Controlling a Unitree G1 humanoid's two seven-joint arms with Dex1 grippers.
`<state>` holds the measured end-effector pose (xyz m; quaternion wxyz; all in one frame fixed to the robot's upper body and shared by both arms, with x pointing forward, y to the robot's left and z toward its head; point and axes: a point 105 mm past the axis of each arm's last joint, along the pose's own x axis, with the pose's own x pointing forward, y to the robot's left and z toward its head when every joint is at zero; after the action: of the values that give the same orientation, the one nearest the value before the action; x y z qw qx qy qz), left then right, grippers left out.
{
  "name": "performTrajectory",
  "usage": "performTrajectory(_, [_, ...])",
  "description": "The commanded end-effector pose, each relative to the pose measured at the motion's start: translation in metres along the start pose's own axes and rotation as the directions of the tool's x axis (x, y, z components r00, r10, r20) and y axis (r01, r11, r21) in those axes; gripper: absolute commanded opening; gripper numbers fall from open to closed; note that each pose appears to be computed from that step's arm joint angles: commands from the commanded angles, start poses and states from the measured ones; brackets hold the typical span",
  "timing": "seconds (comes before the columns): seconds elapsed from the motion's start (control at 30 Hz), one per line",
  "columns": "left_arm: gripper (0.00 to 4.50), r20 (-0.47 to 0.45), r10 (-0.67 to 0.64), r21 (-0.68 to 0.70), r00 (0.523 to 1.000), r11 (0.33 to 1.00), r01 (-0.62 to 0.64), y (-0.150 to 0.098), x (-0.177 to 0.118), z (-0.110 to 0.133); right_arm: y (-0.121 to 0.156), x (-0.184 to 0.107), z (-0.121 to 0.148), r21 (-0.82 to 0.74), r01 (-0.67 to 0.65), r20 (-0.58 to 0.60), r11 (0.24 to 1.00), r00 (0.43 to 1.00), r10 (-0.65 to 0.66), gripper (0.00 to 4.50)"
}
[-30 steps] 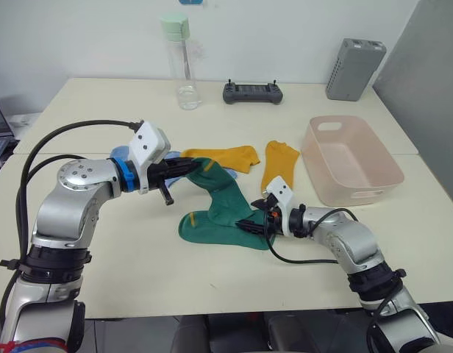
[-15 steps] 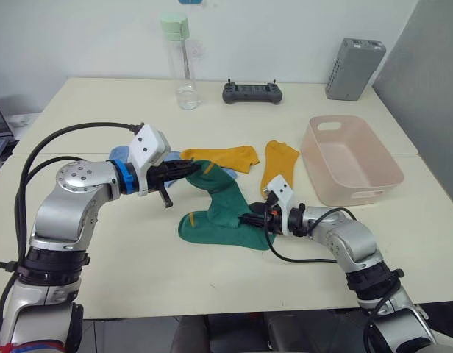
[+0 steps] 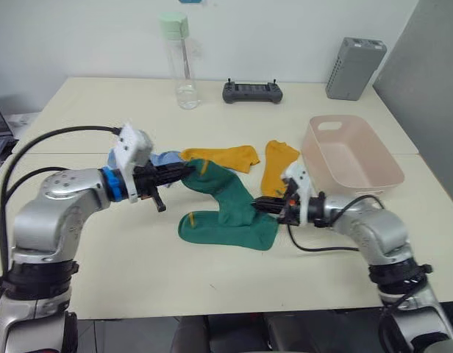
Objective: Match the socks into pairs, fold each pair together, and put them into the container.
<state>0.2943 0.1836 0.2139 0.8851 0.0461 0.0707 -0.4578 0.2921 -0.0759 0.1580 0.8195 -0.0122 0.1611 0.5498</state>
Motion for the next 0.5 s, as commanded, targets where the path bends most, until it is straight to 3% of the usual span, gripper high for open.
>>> performTrajectory(0.03, [0.0,0.019,-0.051,-0.101,0.998,0.993,0.053,-0.021,-0.013,0.002,0.029,-0.02,0.014,-0.029,-0.135,-0.018,0.99,0.991,0.135,0.04])
performTrajectory(0.23, [0.0,0.014,-0.037,-0.327,0.999,0.944,0.04,-0.053,-0.024,-0.038,0.06,-0.042,-0.005,-0.007,-0.286,-0.175,0.958,0.944,0.28,0.04])
performTrajectory(0.37, [0.0,-0.004,0.008,-0.376,1.0,0.927,-0.009,-0.066,-0.022,-0.064,0.049,-0.036,-0.02,-0.004,-0.243,-0.212,0.97,0.948,0.237,0.04])
performTrajectory(0.5, [0.0,-0.008,0.076,-0.378,0.997,0.923,-0.074,-0.06,-0.018,-0.076,0.03,-0.031,-0.029,-0.049,-0.185,-0.244,0.981,0.955,0.168,0.04])
